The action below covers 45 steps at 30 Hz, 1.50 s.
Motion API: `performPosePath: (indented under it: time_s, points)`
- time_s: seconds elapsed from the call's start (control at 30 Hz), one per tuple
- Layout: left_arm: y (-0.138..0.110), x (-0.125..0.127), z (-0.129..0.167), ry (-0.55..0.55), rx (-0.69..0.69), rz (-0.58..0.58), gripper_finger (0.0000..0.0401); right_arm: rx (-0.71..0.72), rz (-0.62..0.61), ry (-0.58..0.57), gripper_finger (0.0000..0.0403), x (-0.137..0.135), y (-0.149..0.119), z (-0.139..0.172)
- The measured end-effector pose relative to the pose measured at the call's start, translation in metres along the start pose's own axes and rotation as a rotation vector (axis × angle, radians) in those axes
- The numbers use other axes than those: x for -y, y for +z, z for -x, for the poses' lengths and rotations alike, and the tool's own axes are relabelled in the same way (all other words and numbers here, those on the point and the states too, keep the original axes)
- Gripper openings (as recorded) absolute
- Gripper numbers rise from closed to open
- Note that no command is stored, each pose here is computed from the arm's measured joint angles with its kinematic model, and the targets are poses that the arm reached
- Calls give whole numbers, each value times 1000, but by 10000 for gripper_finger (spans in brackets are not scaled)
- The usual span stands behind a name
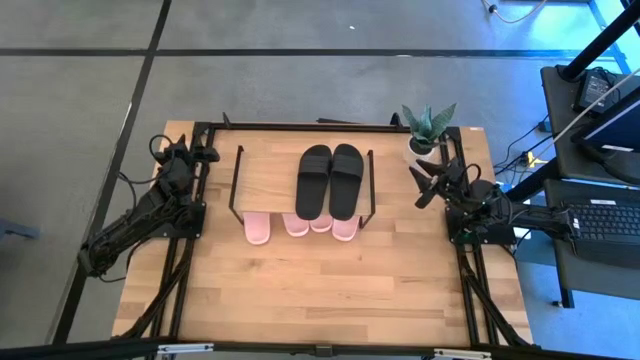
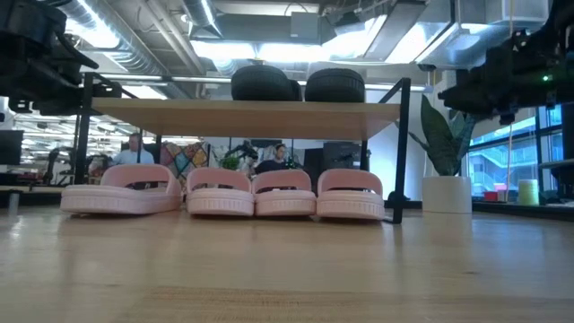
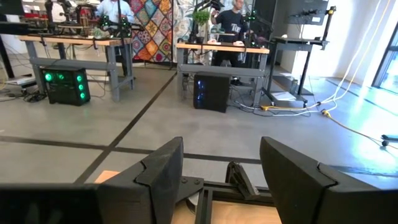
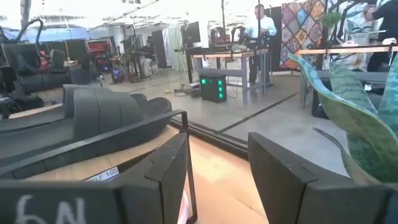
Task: Pick and place slides into the shelf
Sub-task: Return to Home Position
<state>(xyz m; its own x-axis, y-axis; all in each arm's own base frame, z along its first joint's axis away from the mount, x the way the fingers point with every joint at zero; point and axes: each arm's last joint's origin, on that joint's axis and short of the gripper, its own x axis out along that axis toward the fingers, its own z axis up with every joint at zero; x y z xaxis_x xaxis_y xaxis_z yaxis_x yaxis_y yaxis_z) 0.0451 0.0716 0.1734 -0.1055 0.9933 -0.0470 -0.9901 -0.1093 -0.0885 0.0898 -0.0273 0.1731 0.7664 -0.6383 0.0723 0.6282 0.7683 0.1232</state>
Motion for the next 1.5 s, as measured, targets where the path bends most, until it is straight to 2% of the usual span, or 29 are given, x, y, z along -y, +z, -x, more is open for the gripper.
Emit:
performPosePath:
  time_s: [0.13,0.33,0.53,1.5]
  points:
    - [0,0,0,0,0,0,205,1,9,-2,170,0,0,0]
    - [0,0,0,0,0,0,205,0,134,-3,170,0,0,0]
    - [0,0,0,0,0,0,205,-1,82,-3,170,0,0,0]
    - [0,0,0,0,0,0,205,-1,83,-3,170,0,0,0]
